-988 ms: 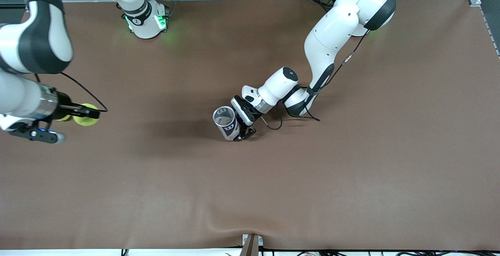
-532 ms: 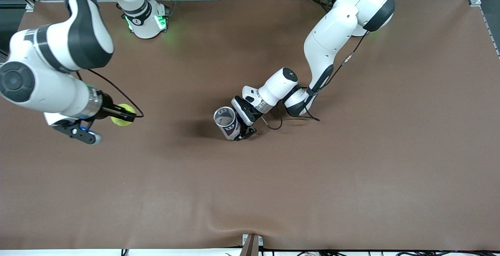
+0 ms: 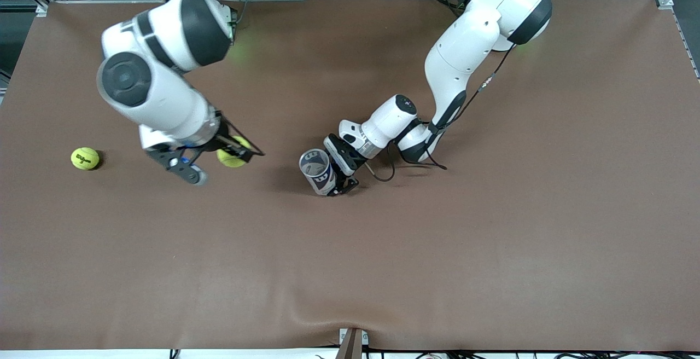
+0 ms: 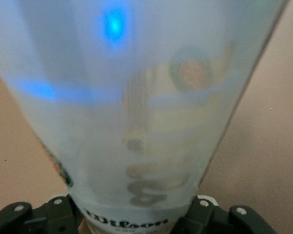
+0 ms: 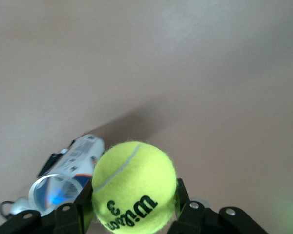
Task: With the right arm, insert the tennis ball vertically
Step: 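Move the ball over the can opening and lower it in with the right gripper, then open the right gripper to drop the ball, then withdraw it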
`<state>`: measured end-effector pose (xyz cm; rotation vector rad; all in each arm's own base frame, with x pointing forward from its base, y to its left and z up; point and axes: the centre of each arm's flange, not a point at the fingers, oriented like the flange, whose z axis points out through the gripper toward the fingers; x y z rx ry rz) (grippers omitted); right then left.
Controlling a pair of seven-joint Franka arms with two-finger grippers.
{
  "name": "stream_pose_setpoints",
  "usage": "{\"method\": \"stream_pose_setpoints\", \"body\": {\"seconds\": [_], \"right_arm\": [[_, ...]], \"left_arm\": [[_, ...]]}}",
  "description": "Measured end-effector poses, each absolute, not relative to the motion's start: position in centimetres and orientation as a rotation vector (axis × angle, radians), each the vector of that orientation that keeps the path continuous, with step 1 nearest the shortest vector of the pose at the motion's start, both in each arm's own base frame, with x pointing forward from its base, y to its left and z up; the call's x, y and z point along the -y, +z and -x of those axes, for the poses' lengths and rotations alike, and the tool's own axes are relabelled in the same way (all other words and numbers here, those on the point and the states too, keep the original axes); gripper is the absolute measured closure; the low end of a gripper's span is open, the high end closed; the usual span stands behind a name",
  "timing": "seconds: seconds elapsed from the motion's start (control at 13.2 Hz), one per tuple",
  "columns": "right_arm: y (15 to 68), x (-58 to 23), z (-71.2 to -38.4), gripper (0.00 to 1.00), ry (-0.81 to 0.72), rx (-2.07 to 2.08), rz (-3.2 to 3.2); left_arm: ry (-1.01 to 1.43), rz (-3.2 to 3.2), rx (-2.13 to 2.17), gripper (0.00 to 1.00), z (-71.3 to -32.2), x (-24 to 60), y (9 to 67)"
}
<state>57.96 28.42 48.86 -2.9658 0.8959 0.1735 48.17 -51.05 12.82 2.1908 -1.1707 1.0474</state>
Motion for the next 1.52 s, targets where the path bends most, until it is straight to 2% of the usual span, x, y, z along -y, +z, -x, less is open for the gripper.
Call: {"method": "stream_pose_setpoints", "body": {"seconds": [0.46, 1.37, 1.44, 1.52], "right_arm": [[44.7, -38.1, -55.6, 0.33, 0.114, -1.013, 2.907], [40.3, -41.4, -55.1, 0.33, 0.112, -1.105, 2.883], [40.4, -41.2, -55.3, 0.33, 0.107, -1.112, 2.879], [40.6, -40.9, -55.6, 0.27, 0.100, -1.120, 2.874]], "left_arm": [[1.041, -2.181, 1.180, 0.24, -47.5, 51.7, 12.8], [1.042, -2.181, 1.179, 0.22, -47.5, 51.7, 12.8], [1.042, -2.181, 1.179, 0.22, -47.5, 51.7, 12.8], [1.042, -2.181, 1.179, 0.22, -47.5, 51.7, 12.8]]}}
